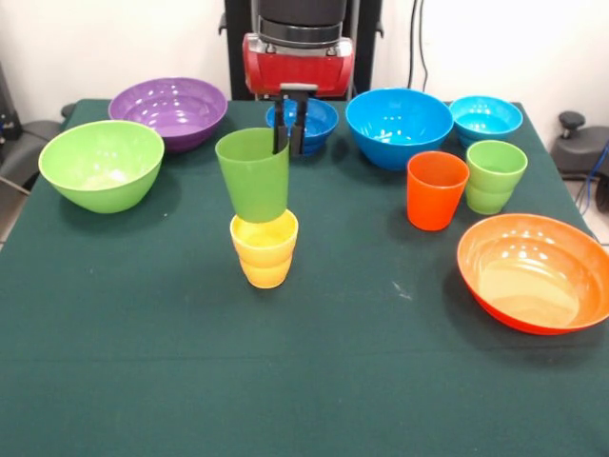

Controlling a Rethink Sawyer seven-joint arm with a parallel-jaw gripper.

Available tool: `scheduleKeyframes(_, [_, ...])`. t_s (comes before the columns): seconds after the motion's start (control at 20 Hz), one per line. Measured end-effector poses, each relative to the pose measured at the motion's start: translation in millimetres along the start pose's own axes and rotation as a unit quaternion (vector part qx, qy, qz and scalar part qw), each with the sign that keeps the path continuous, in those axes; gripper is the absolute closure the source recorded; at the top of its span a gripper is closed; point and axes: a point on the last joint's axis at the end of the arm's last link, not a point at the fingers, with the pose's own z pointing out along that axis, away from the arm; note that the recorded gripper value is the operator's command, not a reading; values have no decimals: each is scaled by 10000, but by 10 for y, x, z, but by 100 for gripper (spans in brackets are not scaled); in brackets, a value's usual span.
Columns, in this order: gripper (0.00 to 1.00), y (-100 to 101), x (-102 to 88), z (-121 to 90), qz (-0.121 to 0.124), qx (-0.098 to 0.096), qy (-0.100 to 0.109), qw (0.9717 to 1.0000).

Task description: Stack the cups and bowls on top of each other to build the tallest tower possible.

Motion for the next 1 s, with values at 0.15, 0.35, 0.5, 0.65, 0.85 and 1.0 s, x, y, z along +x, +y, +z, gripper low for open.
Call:
scheduleKeyframes(0.15, [100,-27,33,37,25,10,45,10000])
scheduleKeyframes(0.35, [100,-25,97,128,44,-17,141,9999])
scheduleKeyframes(0.5, [100,-13,158,214,49,-40,229,9997])
scheduleKeyframes(0.65, [100,7,190,261,43,-49,256,9997])
scheduleKeyframes(0.85, [100,46,222,320,18,-53,270,9996])
scheduleKeyframes(1.0, [100,86,236,369,-18,-32,250,9997])
